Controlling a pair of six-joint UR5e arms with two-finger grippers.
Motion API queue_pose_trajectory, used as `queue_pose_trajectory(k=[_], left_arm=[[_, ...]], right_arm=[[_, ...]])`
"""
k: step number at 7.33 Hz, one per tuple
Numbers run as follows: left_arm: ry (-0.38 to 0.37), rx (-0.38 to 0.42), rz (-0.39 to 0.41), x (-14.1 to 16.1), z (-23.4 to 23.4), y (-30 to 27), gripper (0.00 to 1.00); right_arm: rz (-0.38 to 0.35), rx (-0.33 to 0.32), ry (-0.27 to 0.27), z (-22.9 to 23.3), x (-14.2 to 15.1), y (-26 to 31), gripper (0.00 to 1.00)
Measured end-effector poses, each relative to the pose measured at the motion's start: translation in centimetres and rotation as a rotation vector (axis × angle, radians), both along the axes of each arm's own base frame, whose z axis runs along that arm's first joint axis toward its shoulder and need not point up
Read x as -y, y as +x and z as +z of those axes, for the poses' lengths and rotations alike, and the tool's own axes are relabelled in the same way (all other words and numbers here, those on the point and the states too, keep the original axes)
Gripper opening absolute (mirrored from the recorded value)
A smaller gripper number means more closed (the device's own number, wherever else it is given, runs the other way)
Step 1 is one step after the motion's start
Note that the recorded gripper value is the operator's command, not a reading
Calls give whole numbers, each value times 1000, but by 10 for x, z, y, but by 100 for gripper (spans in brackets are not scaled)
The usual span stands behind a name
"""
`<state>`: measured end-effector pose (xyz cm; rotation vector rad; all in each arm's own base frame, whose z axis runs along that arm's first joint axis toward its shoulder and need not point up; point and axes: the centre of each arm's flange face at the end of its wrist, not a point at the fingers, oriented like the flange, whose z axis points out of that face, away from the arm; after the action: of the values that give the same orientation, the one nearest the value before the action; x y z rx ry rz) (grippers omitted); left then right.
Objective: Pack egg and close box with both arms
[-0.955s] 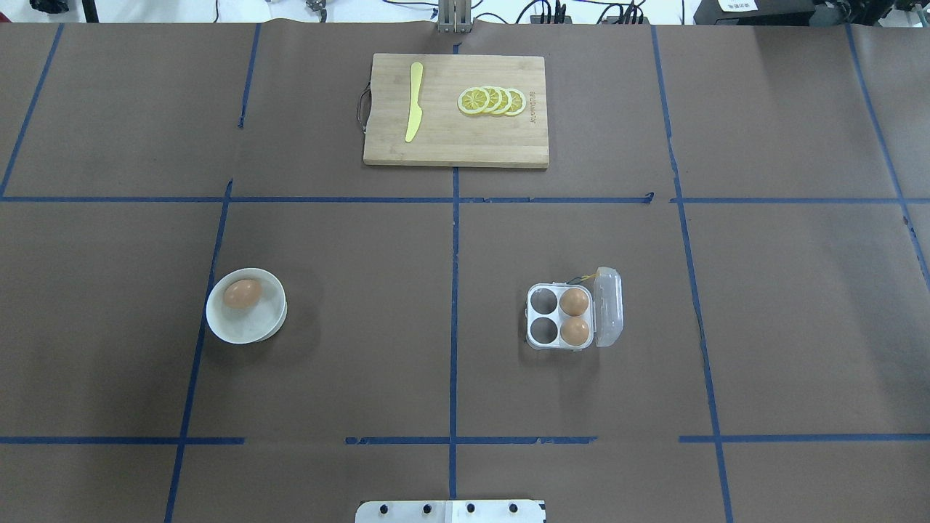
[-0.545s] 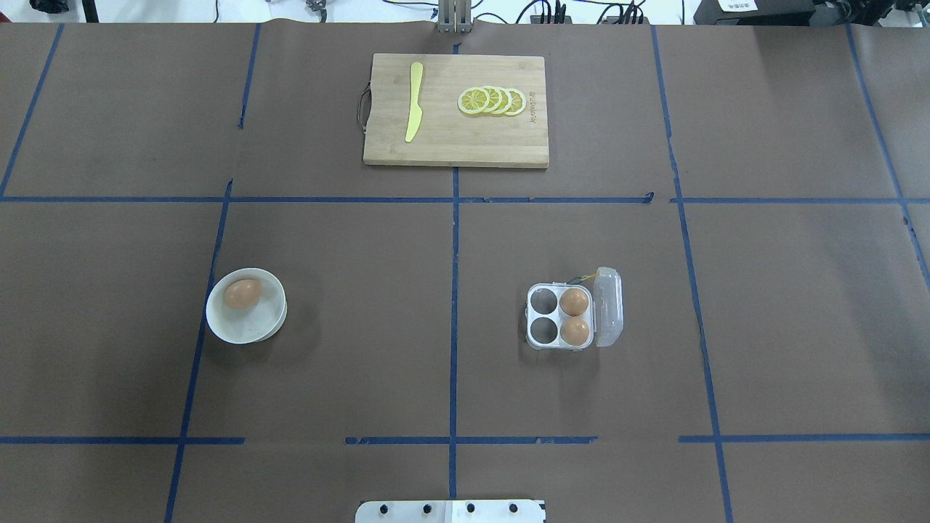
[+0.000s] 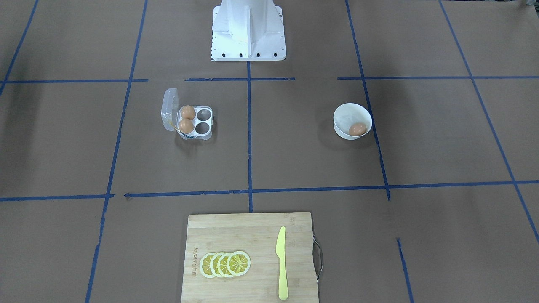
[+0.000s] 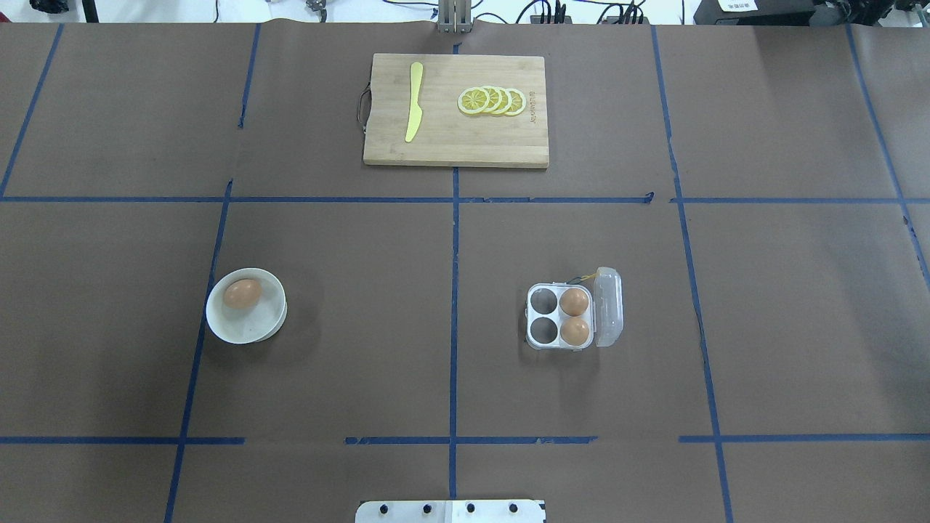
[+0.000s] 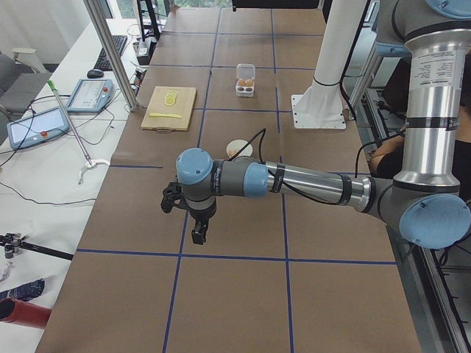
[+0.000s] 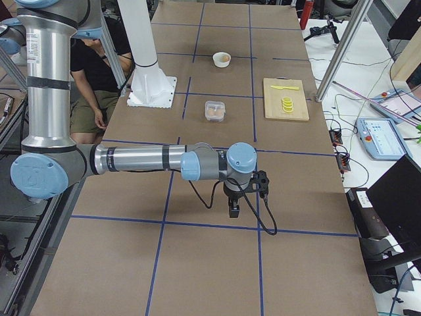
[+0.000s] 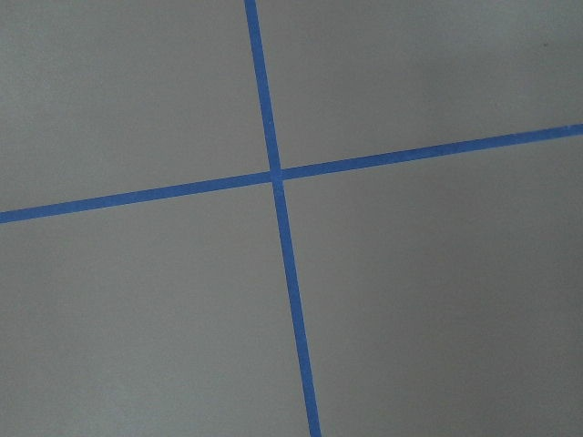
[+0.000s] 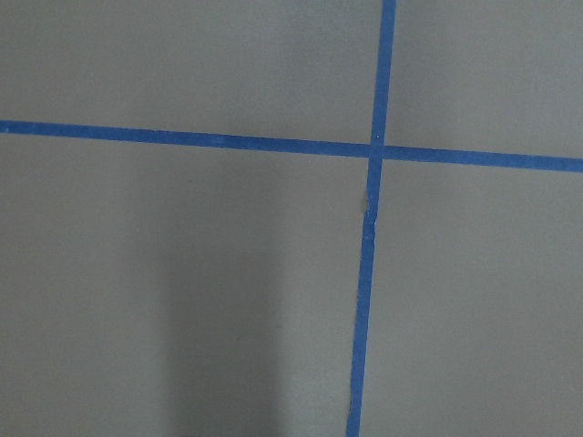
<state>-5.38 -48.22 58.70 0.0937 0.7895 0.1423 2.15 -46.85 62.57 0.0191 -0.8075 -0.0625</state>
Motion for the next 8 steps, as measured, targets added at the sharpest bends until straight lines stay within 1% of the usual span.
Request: queue_pose_trajectory(k=[3, 5, 7, 8], left_arm=[[3, -1, 1, 0, 0, 0, 100], [24, -1, 2, 2, -4, 1, 100], [78, -1, 8, 6, -8, 2, 100], [130, -3, 14, 8, -12, 5, 100]], right_arm=[[0, 3, -8, 2, -1, -2, 100], [-8, 19, -16, 3, -3, -7, 100], [-20, 56, -29, 4, -5, -15, 100], [-37, 69, -29, 6, -4, -22, 100]])
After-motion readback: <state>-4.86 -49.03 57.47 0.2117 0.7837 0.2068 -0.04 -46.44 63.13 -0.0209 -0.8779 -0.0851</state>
